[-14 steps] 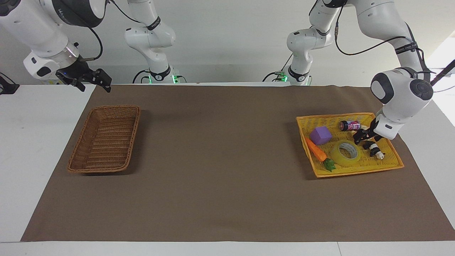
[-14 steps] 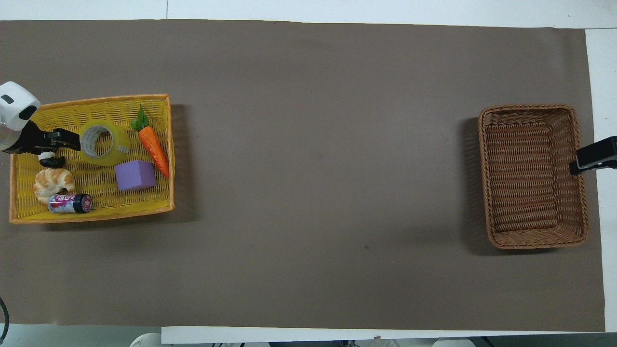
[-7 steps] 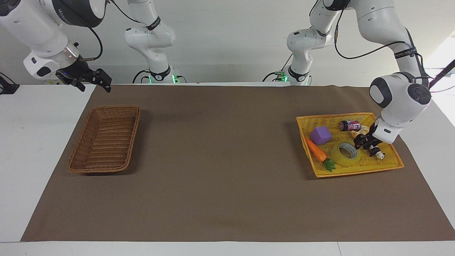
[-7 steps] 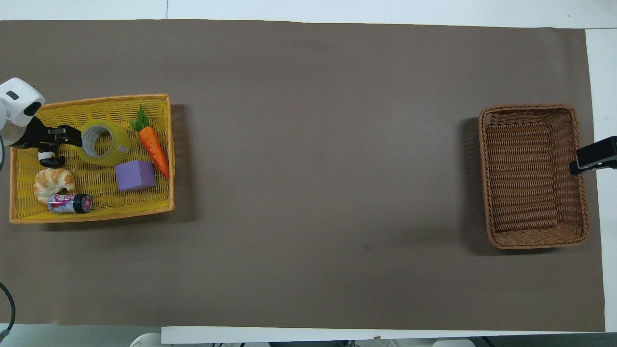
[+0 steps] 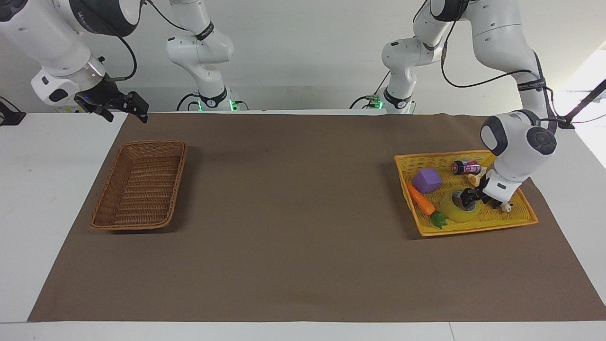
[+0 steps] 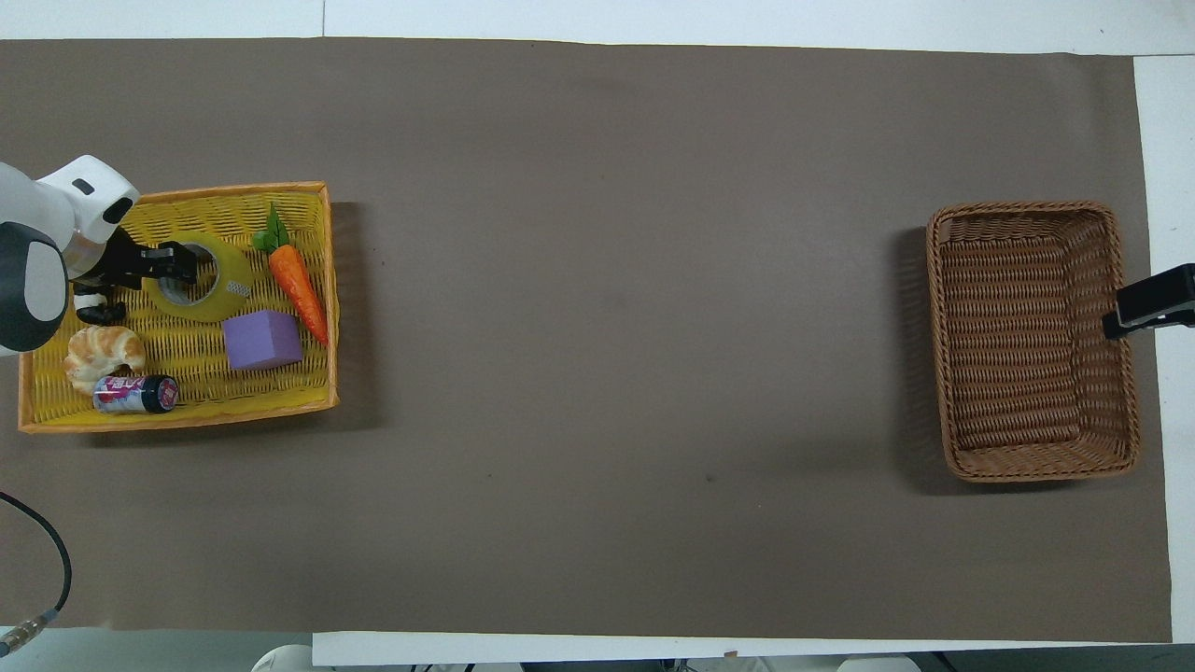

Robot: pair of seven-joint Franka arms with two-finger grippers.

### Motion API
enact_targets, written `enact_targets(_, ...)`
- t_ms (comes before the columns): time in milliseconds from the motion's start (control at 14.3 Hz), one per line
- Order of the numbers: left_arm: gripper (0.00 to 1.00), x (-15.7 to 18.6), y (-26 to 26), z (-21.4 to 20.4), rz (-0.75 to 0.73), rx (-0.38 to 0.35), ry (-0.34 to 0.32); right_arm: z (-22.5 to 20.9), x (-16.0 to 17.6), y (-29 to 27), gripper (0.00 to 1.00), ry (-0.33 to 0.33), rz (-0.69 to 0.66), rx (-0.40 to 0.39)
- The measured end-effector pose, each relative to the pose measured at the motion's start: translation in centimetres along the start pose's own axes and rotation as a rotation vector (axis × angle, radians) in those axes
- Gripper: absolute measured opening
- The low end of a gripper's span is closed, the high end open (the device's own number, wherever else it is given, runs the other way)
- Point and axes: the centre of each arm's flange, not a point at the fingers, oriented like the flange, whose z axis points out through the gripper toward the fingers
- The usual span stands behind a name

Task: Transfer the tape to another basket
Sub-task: 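Reach the left gripper down to the tape roll in the yellow basket, then grasp the tape roll with the left gripper and lift it up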

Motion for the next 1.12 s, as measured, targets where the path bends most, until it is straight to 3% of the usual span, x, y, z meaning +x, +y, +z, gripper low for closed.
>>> enact_targets(70, 0.70, 0.0, -0.1, 0.4, -0.001, 0.000, -0.002, 0.0, 0.0, 0.0, 0.99, 0.000, 0.000, 0.000)
enact_targets(140, 0.63, 0.0, -0.1, 0.8, -0.004, -0.001, -0.006, 0.0, 0.0, 0.0, 0.99, 0.000, 0.000, 0.000)
enact_targets(279, 0.36, -0.1, -0.3, 1.5, -0.009, -0.004, -0.015, 0.0, 0.0, 0.0, 0.99, 0.000, 0.000, 0.000)
enact_targets(349, 0.26, 0.0, -0.1, 1.4, -0.009, -0.009, -0.012, 0.0, 0.0, 0.0, 0.99, 0.000, 0.000, 0.000)
enact_targets(419, 0.22, 0.0, -0.1, 1.2, -0.009, -0.009, -0.011, 0.0, 0.0, 0.0, 0.99, 0.000, 0.000, 0.000)
enact_targets(628, 0.22, 0.4, -0.4, 0.1, -0.028, -0.022, -0.026, 0.0, 0.0, 0.0, 0.99, 0.000, 0.000, 0.000)
enact_targets(837, 0.22, 2.0, 0.7, -7.0, -0.094, -0.120, -0.060, 0.0, 0.0, 0.0, 0.99, 0.000, 0.000, 0.000)
enact_targets(977, 0.22, 2.0, 4.7, -13.6, -0.151, -0.220, -0.085, 0.0, 0.0, 0.0, 0.99, 0.000, 0.000, 0.000)
enact_targets(1116, 0.22, 1.0, 12.0, -16.4, -0.186, -0.272, -0.110, 0.0, 0.0, 0.0, 0.99, 0.000, 0.000, 0.000)
